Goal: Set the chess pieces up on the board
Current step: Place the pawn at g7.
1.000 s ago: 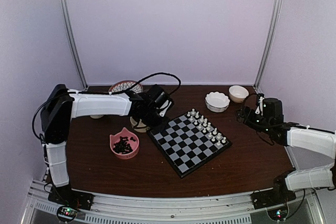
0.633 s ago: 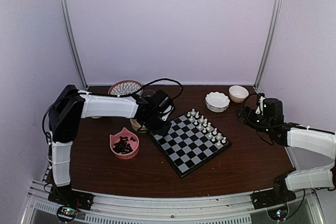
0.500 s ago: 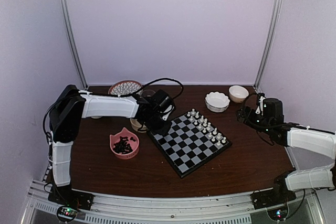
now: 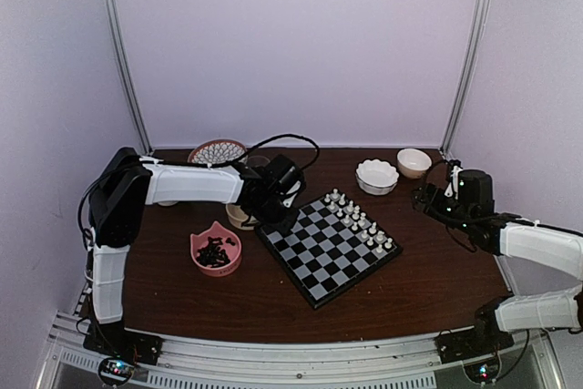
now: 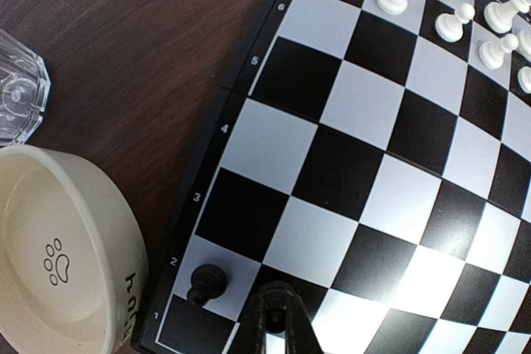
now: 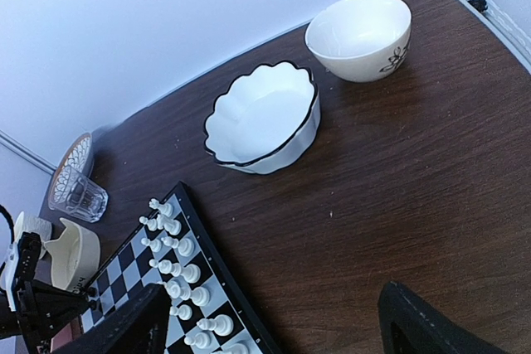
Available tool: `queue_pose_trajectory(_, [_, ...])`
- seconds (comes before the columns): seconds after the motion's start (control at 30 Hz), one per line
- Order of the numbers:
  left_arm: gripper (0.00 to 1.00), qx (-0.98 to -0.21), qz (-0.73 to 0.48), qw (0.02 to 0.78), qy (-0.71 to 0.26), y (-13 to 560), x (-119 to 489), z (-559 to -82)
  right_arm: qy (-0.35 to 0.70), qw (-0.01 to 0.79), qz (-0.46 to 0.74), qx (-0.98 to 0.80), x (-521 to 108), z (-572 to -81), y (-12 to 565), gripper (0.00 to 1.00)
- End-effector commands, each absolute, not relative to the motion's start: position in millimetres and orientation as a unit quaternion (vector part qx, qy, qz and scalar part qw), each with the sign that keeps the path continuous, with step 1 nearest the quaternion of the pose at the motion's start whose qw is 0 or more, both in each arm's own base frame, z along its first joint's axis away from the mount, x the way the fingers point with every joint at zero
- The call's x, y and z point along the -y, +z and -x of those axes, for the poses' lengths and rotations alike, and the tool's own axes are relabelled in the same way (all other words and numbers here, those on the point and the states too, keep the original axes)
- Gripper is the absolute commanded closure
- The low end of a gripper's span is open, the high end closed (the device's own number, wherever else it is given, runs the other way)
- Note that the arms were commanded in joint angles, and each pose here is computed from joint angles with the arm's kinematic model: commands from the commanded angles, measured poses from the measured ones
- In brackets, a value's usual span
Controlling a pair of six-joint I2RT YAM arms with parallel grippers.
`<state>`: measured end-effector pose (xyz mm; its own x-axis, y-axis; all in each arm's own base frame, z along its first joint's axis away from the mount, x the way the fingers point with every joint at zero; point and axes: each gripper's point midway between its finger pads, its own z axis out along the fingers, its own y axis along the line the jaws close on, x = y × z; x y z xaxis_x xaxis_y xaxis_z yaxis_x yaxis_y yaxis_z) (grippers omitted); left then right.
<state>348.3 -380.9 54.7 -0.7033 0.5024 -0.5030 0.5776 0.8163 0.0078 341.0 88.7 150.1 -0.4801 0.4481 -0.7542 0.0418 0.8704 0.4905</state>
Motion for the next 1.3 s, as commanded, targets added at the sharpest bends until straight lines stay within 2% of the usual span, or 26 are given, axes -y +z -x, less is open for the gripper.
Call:
queue_pose_trajectory(0.0, [0.98,-0.92,-0.296,0.246,-0.069,51.9,381.1,-351.2,0.2,0.498,-0.143,-0.832,-86.5,-339.8,152.3,0.1])
queue_pose_trajectory(0.53, [0.96,-0.922,-0.299,0.237,-0.07,49.0,379.7,-347.3,0.197,0.496,-0.143,-0.833,-85.9,-339.3,151.1,0.1])
queue_pose_trajectory(0.87, [0.87,-0.922,-0.3,0.234,-0.073,47.4,380.7,-346.2,0.198,0.496,-0.143,-0.833,-86.1,-339.4,151.5,0.1])
queue_pose_trajectory(1.27, [0.88,-0.922,-0.303,0.23,-0.077,45.9,382.4,-345.1,0.198,0.496,-0.142,-0.833,-86.1,-339.4,152.1,0.1])
